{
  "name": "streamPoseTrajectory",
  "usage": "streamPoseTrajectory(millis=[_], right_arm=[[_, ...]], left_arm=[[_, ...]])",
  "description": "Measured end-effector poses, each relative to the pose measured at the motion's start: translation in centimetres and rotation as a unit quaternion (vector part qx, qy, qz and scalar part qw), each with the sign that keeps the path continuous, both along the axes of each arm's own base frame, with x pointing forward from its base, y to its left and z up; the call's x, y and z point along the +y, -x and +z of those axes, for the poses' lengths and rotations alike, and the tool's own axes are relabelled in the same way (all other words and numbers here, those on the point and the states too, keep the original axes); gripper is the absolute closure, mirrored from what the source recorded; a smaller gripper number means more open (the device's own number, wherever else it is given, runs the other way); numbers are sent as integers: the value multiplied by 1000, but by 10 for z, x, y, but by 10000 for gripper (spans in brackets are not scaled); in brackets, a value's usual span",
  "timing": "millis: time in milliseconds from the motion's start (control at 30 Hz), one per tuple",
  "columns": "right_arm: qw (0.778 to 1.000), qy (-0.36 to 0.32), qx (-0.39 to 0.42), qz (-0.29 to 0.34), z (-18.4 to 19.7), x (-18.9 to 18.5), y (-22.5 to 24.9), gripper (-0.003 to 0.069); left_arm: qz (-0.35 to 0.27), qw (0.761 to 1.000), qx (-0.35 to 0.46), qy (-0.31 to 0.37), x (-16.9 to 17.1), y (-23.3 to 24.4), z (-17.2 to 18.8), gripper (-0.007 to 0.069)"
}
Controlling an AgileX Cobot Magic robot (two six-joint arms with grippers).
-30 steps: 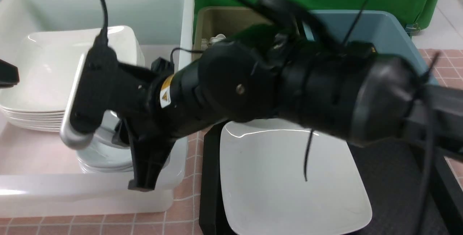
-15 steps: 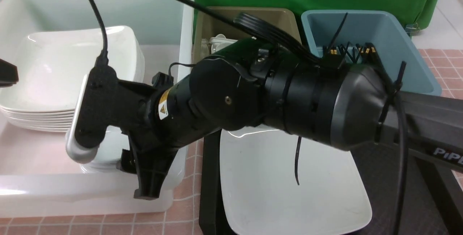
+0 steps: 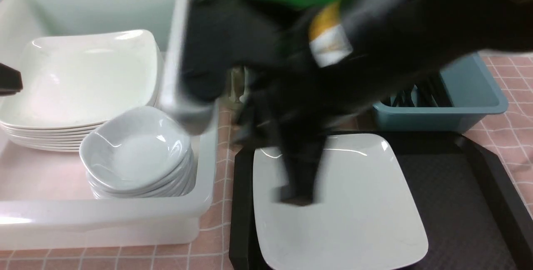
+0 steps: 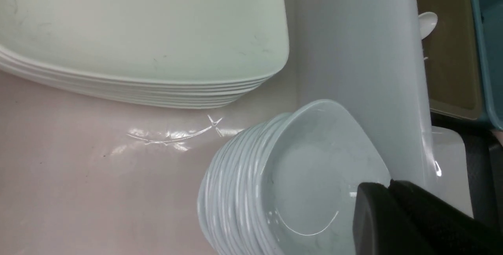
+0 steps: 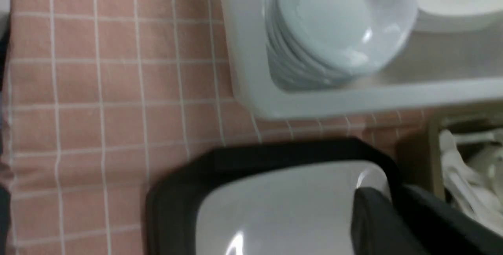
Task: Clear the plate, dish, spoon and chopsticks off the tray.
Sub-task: Use the left arm to grab a plate from the dinner plate
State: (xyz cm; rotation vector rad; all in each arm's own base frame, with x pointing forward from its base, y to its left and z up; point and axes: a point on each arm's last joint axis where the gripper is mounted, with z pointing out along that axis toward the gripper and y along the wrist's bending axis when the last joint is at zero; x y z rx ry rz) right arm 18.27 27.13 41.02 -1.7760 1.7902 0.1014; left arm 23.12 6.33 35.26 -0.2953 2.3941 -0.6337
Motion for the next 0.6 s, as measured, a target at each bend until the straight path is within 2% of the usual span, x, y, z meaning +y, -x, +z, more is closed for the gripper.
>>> streamPoseTrajectory(millis=[33, 67, 133, 200, 333, 400, 500, 600], right_arm=[[1000, 11, -7, -16, 10, -15, 5, 602], [1000, 17, -5, -20, 11, -18, 7, 613], [996, 12, -35, -79, 36, -52, 18, 629], [988, -40, -52, -140, 59, -79, 28, 629], [968, -124, -46, -212, 83, -119, 48, 629], [948, -183, -34, -256, 93, -151, 67, 629], [935, -220, -25, -278, 92, -181, 88, 629], [923, -234, -2, -305, 71, -206, 106, 629]], left_arm=[[-9, 1000, 0, 1, -4, -1, 0, 607], [-11, 1000, 0, 1, -5, -1, 0, 607], [-44, 999, 1, 1, -21, -4, 0, 607], [-81, 997, 4, 3, -37, -6, 0, 607], [-133, 991, 15, 14, -65, -6, 0, 607], [-177, 984, 20, 25, -91, -5, 0, 607], [-216, 976, 19, 34, -119, -2, 1, 607], [-234, 972, 7, 34, -147, -1, 3, 607]])
